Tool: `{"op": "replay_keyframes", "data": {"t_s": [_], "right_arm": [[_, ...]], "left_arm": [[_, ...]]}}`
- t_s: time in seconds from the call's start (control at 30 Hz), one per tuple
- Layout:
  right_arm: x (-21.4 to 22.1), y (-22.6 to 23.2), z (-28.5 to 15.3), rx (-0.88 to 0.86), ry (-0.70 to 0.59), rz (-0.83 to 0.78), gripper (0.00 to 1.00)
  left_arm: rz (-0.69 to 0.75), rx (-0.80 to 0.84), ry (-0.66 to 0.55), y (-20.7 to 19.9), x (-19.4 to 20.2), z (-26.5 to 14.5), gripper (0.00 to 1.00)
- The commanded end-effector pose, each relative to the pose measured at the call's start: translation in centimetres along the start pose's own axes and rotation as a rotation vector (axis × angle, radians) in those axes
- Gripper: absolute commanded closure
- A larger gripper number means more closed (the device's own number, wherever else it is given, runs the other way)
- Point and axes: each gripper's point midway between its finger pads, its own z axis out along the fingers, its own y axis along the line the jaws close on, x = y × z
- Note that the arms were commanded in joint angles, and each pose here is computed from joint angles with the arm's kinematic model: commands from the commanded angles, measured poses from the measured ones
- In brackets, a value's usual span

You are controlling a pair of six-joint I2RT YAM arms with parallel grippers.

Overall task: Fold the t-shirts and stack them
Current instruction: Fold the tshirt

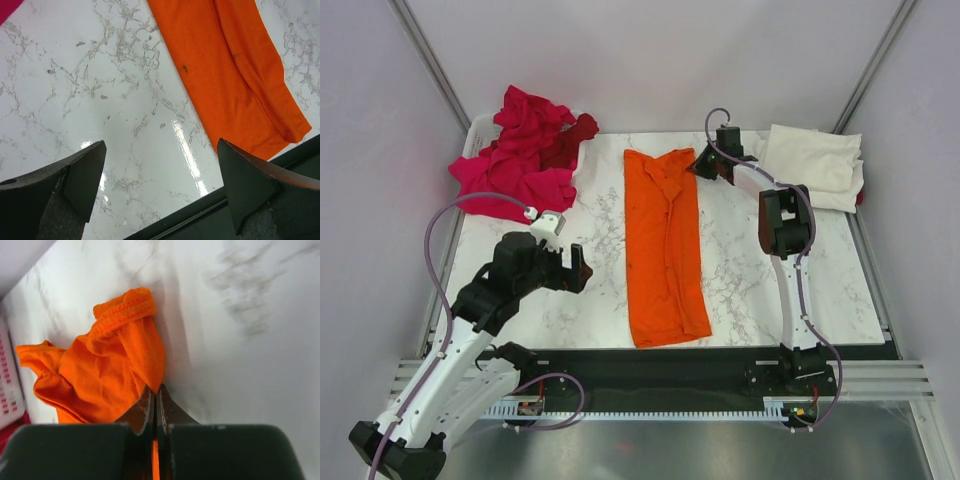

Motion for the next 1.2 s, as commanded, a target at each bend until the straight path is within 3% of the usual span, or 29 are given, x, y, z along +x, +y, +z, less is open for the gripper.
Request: {"op": "replay_keyframes", "data": {"t_s": [0.0,0.17,0.27,0.3,0.37,0.4,0.47,0.5,0.57,0.63,0.67,0.77,0.83,0.93,1.03,1.17], "right_arm": [[-2.5,-5.9,-0.8,0.219,-0.103,0.054,1.00],[-2.4,-3.9,1.1,0.088,-0.056,0.024,0.96],[-2.2,-1.0,2.0,-0.062,0.001,-0.003,0.75],[-3.2,1.1,1.8,-0.130,-0.006,-0.026,0.59],[-2.9,2.3,1.7,-0.190,0.025,-0.062,0.48],[-3.2,2.6,1.2,-0.181,0.029,-0.072,0.40],[-5.5,3.1,-1.4,-0.112,-0.039,-0.130,0.34],[-4.2,1.2,-2.1,-0.039,-0.010,-0.128,0.28],[-7.2,2.0,-6.9,0.063,-0.114,-0.174,0.25],[-5.3,-0.4,-9.6,0.165,-0.093,-0.181,0.25],[-4.8,-0.8,-13.0,0.213,-0.114,-0.197,0.25],[-4.1,1.3,-20.1,0.236,-0.191,-0.264,0.27],[0.8,0.4,-22.2,0.291,-0.139,-0.341,0.28],[6.0,3.4,-27.7,0.238,-0.136,-0.448,0.33],[12.4,4.3,-30.0,0.136,-0.045,-0.446,0.44],[17.9,2.4,-31.7,0.112,0.043,-0.415,0.39]], "left_arm": [[-0.002,0.030,-0.061,-0.6,-1.7,0.3,0.00],[-0.002,0.047,-0.039,-0.9,-1.4,0.6,0.00],[-0.015,0.061,-0.026,-1.2,-1.4,0.9,0.00],[-0.031,0.061,-0.018,-1.3,-1.4,1.2,0.00],[-0.056,0.079,-0.009,-1.7,-1.3,1.6,0.00],[-0.078,0.089,0.011,-2.0,-1.0,2.1,0.00],[-0.112,0.137,0.026,-2.9,-0.9,2.7,0.00],[-0.126,0.145,0.049,-3.1,-0.6,3.3,0.00],[-0.157,0.171,0.059,-3.8,-0.7,4.0,0.01],[-0.172,0.195,0.076,-4.6,-0.5,4.8,0.04],[-0.188,0.207,0.083,-5.2,-0.5,5.0,0.05],[-0.219,0.223,0.098,-6.0,-0.1,6.0,0.11],[-0.221,0.223,0.118,-6.6,0.9,6.5,0.16],[-0.238,0.238,0.146,-7.3,2.7,7.3,0.27],[-0.259,0.232,0.162,-7.2,4.5,8.0,0.35],[-0.316,0.287,0.183,-8.6,6.2,8.5,0.36]]}}
